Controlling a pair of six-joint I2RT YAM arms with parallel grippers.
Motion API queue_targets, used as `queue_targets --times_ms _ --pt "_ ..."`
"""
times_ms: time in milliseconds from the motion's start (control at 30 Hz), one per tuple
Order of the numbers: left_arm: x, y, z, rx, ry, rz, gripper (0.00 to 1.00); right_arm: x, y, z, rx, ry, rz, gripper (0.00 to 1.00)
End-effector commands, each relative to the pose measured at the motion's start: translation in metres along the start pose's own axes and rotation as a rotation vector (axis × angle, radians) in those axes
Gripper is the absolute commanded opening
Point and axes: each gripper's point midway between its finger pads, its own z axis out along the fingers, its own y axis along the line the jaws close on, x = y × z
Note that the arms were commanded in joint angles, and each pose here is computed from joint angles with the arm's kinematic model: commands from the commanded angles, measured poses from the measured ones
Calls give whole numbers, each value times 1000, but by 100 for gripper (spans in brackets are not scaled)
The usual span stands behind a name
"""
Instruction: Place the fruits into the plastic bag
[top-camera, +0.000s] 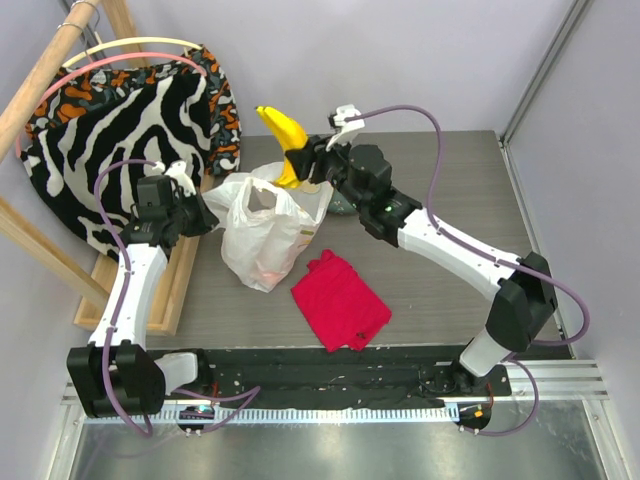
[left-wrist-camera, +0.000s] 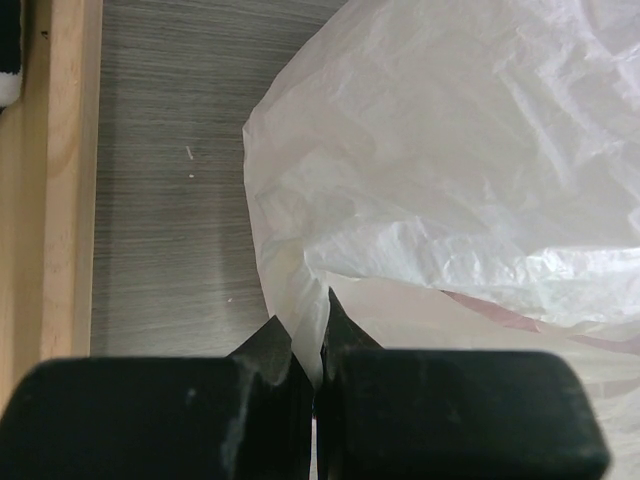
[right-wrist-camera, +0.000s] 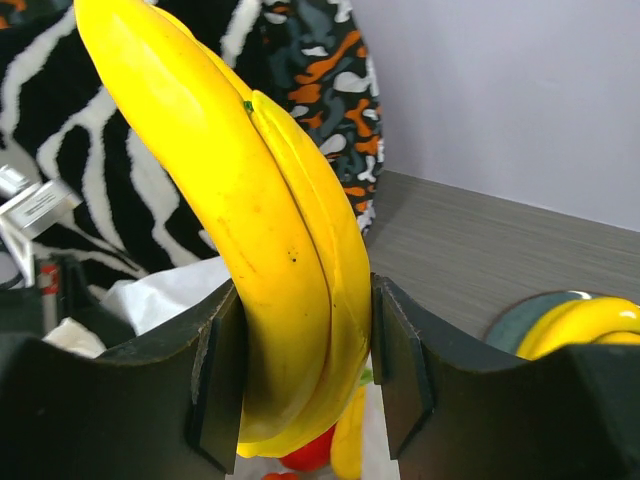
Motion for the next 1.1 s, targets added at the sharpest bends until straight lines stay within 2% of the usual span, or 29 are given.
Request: queue_targets --times_ms 0,33,100,300,433,700,800,933,1067 --pt "-13 -5 -6 20 -58 9 0 -27 45 -19 -135 -84 -35 16" --pt "-14 -6 -7 21 -62 11 0 -30 52 -29 -162 -85 -35 16" --pt "-13 -4 -7 14 -62 8 0 -6 65 -42 -223 -27 -39 16" --pt "-13 -5 -8 16 -65 5 0 63 68 -70 -246 169 -64 16" --pt "-14 -5 -8 12 -68 5 0 85 88 -91 -356 233 -99 16" --pt "-14 -3 -9 0 -73 3 0 131 103 -105 -436 418 -228 16" --pt "-15 -2 -9 -3 -74 2 0 152 101 -109 -421 499 -268 16" --pt "-16 -3 -10 -1 -81 3 0 176 81 -104 -313 601 -299 16" --pt "-15 -3 -10 2 -77 5 0 181 65 -90 -185 613 -307 14"
